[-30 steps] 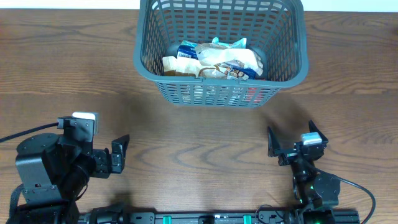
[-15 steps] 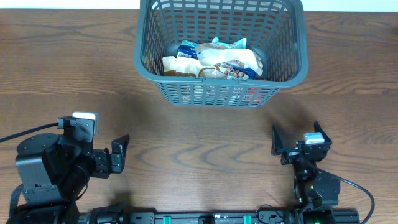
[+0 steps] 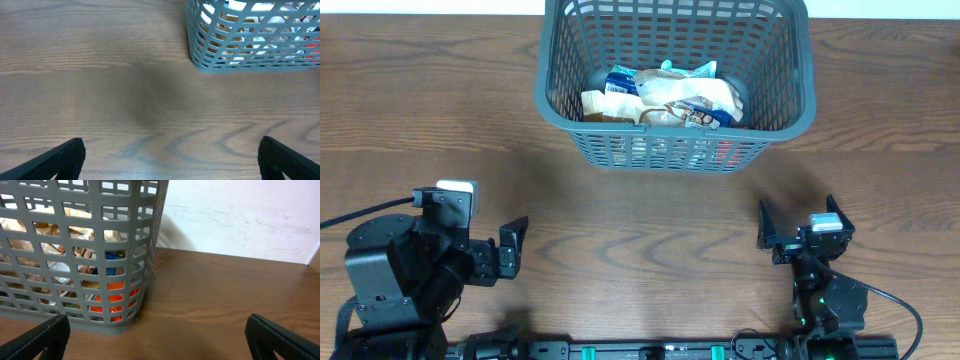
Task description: Pack container
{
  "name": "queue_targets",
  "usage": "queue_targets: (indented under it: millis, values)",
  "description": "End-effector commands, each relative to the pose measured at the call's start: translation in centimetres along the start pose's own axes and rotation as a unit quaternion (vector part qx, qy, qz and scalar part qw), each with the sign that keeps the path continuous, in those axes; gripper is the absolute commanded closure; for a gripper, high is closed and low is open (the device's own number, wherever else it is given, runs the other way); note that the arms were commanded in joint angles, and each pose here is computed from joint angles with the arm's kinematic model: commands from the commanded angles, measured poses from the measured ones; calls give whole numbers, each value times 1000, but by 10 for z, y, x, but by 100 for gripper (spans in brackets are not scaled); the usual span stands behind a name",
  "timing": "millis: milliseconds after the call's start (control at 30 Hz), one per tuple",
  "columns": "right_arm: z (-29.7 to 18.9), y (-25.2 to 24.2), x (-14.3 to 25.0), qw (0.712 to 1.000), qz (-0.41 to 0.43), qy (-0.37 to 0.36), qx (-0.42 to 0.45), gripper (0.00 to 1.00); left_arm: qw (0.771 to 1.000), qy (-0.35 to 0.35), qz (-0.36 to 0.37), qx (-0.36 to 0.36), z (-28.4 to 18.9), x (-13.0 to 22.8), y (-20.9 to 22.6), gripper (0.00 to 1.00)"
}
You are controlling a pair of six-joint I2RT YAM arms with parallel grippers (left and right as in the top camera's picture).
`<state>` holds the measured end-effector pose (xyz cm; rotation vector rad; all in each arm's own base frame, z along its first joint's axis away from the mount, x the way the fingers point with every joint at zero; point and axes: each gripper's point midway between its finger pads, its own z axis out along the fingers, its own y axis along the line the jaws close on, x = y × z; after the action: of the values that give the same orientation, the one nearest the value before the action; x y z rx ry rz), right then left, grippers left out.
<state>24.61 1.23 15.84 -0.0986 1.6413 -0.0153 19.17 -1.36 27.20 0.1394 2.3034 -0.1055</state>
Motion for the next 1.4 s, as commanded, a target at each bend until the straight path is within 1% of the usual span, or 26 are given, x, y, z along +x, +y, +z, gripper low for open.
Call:
queue_targets:
  millis: [0, 400, 467, 567, 667, 767, 867, 1000, 1167, 1267, 1367]
  values:
    - [0, -3, 2, 1000, -6, 1, 8, 1, 1000, 4, -3, 2, 2, 2, 0, 1]
    - [0, -3, 2, 1000, -7, 1, 8, 1, 1000, 5, -3, 2, 2, 2, 0, 2]
    - [0, -3, 2, 1000, -7, 1, 8, 1, 999, 11, 22, -26, 1, 5, 10, 2]
    - [0, -3, 2, 1000, -6, 1, 8, 1, 999, 4, 21, -29, -7, 11, 7, 1]
    - [0, -3, 2, 1000, -6, 1, 8, 1, 998, -42, 43, -22, -16, 9, -1, 1]
    - [0, -3, 2, 1000, -6, 1, 8, 1, 992, -107, 67, -12, -18, 6, -10, 1]
    - [0, -3, 2, 1000, -6, 1, 8, 1, 981, -173, 89, 0, -9, 3, -17, 1]
    - [0, -3, 2, 1000, -6, 1, 8, 1, 965, -240, 104, 4, 15, 6, -21, 1]
    - [0, -3, 2, 1000, -6, 1, 8, 1, 938, -329, 108, -10, 41, 1, -18, 1]
    - [0, -3, 2, 1000, -7, 1, 8, 1, 923, -369, 102, -31, 50, -2, -11, 1]
    - [0, -3, 2, 1000, -6, 1, 8, 1, 916, -392, 70, -54, 59, -3, 0, 2]
